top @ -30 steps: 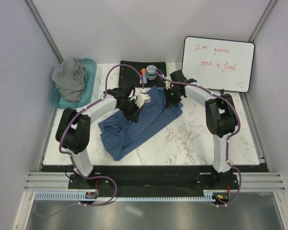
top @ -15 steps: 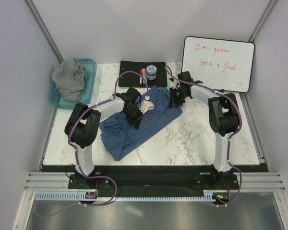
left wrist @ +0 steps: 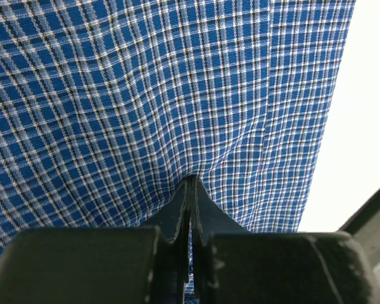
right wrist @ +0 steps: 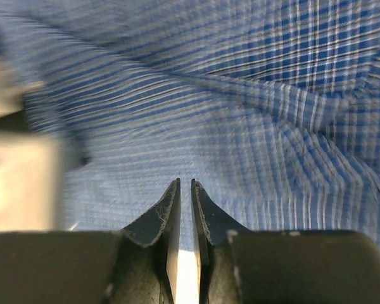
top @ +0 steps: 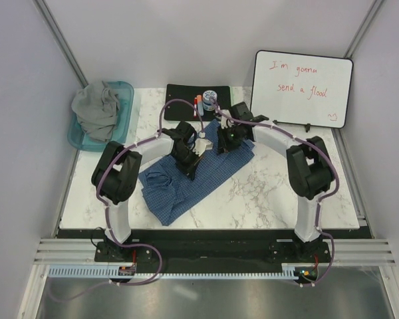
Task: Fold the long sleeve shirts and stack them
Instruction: Fold the shirt
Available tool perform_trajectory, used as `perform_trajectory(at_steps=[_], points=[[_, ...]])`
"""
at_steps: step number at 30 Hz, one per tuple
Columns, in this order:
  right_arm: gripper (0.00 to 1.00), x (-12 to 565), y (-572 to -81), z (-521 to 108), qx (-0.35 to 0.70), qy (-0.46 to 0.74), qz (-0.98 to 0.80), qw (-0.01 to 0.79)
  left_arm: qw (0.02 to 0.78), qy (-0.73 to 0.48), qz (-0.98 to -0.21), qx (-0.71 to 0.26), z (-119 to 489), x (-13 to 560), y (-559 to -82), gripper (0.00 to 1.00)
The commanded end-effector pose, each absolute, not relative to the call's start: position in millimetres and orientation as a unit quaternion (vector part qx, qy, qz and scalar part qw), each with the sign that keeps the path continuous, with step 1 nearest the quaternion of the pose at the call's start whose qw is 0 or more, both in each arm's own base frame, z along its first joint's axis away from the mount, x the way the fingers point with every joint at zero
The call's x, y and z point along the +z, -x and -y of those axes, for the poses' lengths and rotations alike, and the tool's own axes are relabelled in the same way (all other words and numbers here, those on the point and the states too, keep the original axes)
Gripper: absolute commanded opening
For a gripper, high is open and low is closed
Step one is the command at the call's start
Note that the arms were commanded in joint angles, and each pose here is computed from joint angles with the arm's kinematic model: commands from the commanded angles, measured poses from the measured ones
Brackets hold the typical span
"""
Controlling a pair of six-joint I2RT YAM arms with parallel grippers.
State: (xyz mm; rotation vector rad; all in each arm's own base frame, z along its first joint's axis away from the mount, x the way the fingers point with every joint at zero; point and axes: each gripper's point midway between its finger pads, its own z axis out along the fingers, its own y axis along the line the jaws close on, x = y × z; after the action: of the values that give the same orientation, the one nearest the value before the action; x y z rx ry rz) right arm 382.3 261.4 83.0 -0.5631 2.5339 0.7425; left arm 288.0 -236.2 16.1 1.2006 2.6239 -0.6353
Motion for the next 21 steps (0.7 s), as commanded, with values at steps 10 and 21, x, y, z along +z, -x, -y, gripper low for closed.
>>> perform_trajectory(at_steps=[10, 21], points=[[0.18, 3, -409, -241, 0.175, 0.200, -0.948, 0.174, 0.015, -0.404, -0.858, -0.318, 285, 12, -211, 0.02], [0.18, -2, -426, -323, 0.221, 0.328, -0.896, 0.203, 0.207, -0.332, -0.781, -0.487, 280, 167, -249, 0.18]])
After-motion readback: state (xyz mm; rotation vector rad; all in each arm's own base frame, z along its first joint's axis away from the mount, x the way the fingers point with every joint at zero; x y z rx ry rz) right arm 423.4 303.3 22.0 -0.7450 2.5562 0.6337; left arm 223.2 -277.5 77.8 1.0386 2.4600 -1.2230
